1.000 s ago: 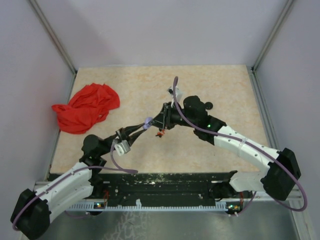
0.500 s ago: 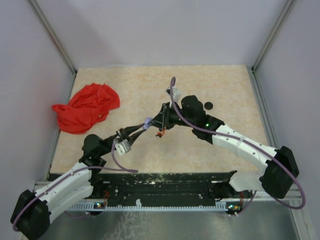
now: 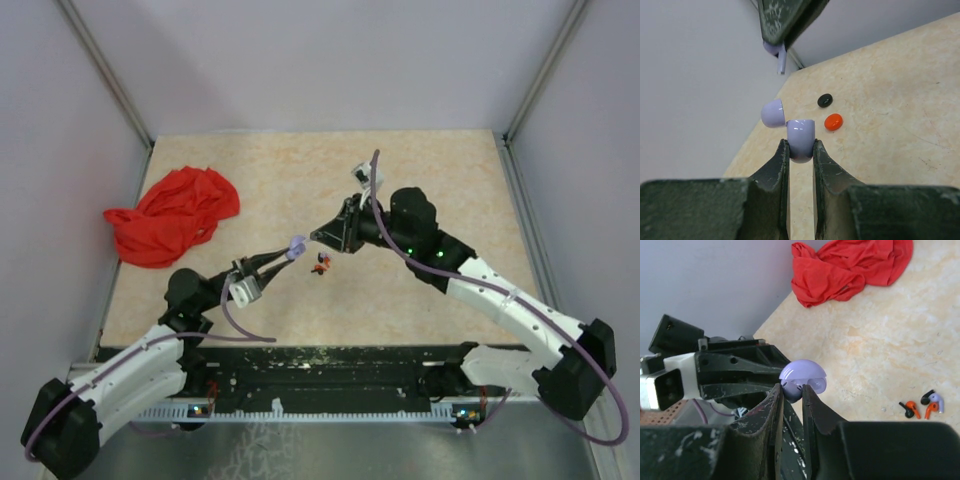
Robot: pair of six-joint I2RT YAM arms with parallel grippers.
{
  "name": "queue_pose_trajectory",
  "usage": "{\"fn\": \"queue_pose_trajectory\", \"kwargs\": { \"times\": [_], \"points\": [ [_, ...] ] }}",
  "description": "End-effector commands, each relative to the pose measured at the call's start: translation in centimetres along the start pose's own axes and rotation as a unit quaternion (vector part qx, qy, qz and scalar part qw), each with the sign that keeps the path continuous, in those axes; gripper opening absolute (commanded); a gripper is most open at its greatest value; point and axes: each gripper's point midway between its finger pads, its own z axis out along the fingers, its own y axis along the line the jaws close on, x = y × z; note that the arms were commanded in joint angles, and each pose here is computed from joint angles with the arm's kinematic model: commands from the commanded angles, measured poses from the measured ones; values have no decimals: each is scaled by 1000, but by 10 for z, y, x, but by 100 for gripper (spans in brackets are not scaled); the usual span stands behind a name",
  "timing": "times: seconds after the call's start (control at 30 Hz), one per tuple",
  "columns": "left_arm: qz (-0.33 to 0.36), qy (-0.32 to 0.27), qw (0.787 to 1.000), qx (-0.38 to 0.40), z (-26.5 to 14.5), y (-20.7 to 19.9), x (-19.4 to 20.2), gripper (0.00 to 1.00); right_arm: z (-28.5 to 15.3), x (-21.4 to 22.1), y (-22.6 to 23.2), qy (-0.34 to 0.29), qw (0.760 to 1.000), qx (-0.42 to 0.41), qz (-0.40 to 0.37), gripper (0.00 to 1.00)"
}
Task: Insert the wireless bluetooth earbuds into the charging case
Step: Pick up the earbud from the charging case, then place the earbud in the charging case.
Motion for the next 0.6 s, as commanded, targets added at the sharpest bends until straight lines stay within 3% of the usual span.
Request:
{"fn": "queue_pose_trajectory", "kwargs": {
  "times": [0.0, 0.33, 0.57],
  "points": [
    [-23, -8, 1000, 8, 5, 1, -7, 0, -18, -18, 21, -31, 996, -48, -63, 2],
    [-79, -37, 993, 81, 7, -17, -19, 0, -35, 1, 26, -18, 970, -97, -223, 0],
    [-93, -48, 988, 117, 7, -28, -23, 0, -35, 11, 27, -17, 954, -118, -276, 0]
  ]
}}
